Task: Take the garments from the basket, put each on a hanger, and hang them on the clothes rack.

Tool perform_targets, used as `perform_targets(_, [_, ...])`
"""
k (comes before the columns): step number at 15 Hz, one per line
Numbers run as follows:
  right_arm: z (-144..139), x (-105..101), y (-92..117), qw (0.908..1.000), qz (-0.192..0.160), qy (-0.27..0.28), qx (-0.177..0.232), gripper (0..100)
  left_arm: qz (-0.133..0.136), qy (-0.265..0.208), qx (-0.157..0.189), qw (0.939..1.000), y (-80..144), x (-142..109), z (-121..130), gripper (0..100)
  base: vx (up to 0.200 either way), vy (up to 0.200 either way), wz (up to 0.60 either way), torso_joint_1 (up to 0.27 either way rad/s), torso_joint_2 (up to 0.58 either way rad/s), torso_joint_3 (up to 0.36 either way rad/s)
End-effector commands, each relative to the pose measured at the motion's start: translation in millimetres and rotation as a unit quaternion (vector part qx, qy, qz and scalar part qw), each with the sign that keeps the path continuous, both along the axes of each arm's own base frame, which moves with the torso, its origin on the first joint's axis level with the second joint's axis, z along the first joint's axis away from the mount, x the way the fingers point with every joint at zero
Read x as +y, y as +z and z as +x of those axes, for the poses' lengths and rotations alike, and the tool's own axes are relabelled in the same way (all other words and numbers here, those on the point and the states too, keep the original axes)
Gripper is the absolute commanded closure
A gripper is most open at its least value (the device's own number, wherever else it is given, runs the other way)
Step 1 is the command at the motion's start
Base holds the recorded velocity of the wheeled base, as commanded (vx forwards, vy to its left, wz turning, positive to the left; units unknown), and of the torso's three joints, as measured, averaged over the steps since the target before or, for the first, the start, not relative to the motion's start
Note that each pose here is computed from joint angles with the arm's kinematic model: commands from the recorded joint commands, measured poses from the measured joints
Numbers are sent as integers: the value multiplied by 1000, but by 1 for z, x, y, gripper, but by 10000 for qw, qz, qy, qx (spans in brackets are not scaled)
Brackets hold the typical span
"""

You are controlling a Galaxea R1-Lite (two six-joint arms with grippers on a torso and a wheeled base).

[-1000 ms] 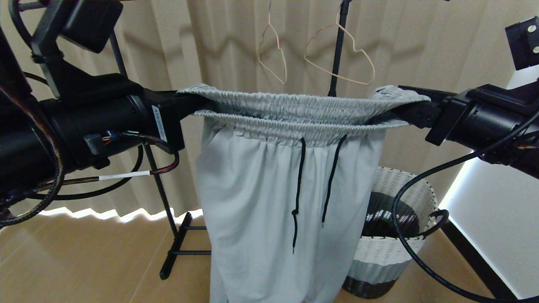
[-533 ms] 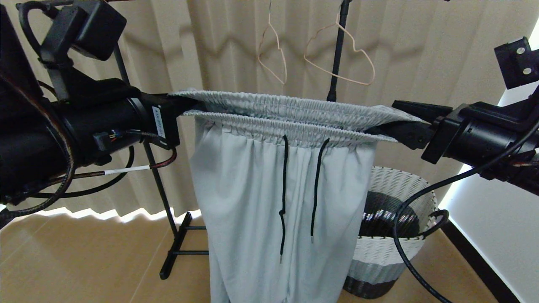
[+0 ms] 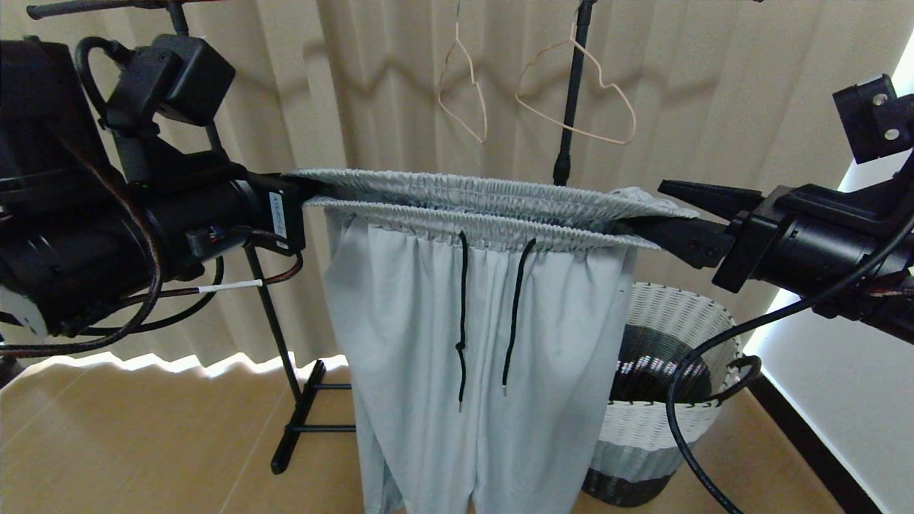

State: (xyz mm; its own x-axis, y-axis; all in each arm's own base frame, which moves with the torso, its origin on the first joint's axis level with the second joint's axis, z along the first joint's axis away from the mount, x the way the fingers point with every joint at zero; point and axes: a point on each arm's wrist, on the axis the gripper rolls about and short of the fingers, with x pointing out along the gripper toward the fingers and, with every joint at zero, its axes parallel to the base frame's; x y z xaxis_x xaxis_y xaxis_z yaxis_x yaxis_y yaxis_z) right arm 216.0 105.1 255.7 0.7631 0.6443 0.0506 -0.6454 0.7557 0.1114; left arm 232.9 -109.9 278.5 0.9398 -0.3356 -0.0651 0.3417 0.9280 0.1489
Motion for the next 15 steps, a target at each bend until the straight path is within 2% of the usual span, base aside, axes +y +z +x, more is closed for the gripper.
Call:
perform_targets(1, [-1,0,0,10000,-2,16,1,0,92,133,91,9998,-6,0,7,100,0,0,0,0,0,0])
perform_targets(2, [-2,2,-4,10000,-31,70,64,0,247,329,120,9991,-11,1,12,100,0,0,0,0,0,0])
perform_targets(3, [-4,6,-8,9998,-58,162,119,0,289,395,139,9987,-12,1,13,100,0,0,0,0,0,0])
perform_targets(6, [-7,14,-16,9990,-124,338,248,0,314,387,186,9986,-15,0,13,100,0,0,0,0,0,0])
perform_targets(9, [-7,14,-17,9990,-181,329,247,0,324,463,208,9982,-17,4,14,100,0,0,0,0,0,0])
perform_targets(10, [-7,10,-24,9988,-319,252,282,0,343,515,251,9978,-20,8,10,100,0,0,0,0,0,0])
perform_targets(13, [-16,-18,-49,9933,-1069,-398,207,0,259,788,148,9964,-18,39,-33,100,0,0,0,0,0,0])
perform_targets(15, [-24,-31,-59,9888,-1181,-846,342,0,210,861,155,9959,-25,55,-68,100,0,0,0,0,0,0])
